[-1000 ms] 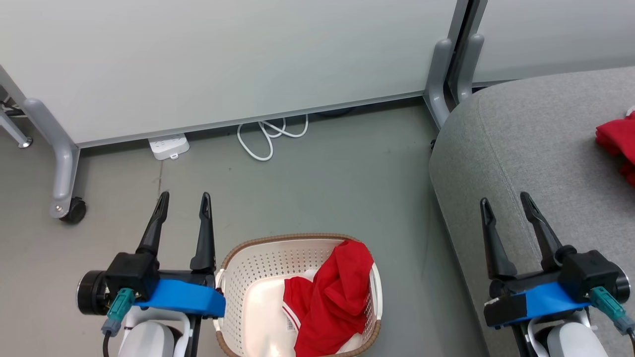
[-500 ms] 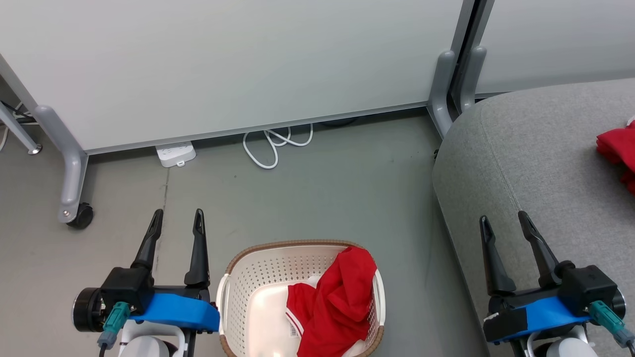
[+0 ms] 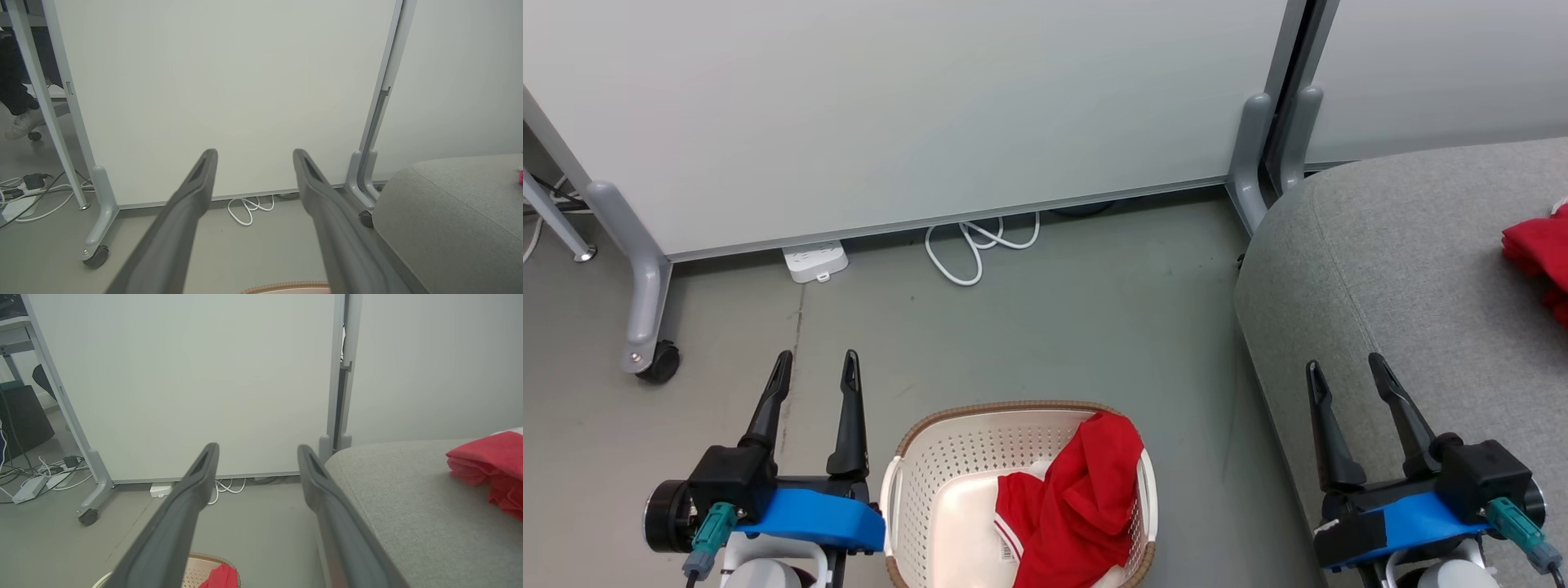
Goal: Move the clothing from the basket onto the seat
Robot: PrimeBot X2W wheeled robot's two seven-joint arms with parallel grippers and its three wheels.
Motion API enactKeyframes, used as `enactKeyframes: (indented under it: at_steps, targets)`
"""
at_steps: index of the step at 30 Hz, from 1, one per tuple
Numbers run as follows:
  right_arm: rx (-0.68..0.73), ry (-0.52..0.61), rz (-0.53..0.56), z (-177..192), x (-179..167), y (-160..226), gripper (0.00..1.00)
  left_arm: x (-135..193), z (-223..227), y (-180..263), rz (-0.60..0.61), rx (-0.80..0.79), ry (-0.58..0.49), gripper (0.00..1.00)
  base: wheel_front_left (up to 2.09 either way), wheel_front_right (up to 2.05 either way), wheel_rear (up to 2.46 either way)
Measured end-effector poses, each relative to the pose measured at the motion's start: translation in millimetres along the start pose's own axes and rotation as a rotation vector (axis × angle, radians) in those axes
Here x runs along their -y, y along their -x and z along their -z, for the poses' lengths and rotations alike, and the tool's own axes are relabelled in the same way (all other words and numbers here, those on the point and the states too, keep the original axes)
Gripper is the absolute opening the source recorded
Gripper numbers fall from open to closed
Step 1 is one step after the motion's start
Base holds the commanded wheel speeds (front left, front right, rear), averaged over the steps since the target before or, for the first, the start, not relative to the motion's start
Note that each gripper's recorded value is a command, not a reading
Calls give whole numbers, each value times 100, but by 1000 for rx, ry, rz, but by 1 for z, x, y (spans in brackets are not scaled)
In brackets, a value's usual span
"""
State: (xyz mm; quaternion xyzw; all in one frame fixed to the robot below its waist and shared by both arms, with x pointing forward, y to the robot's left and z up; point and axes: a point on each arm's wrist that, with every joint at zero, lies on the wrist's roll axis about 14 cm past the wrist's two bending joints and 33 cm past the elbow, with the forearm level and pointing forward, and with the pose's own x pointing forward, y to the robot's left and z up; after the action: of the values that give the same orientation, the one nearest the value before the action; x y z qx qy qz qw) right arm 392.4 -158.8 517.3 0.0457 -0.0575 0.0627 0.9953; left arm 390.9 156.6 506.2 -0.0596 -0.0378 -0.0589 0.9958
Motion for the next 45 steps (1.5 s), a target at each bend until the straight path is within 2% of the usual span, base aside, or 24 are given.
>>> enactKeyframes:
  at_steps: [9,18,29,45]
  targets:
    - [-11,-8,4,4,1,0,100,6,5,-3,20,-15,-2,100,0,0,0]
    - [-16,4,6,8,5,-13,100,39,26,-31,138,-70,-18,100,0,0,0]
    - [-16,36,11,19,16,-51,100,81,112,-58,334,-302,-37,100,0,0,0]
    - [-89,81,53,66,48,-86,100,100,253,-62,562,-660,-94,100,0,0,0]
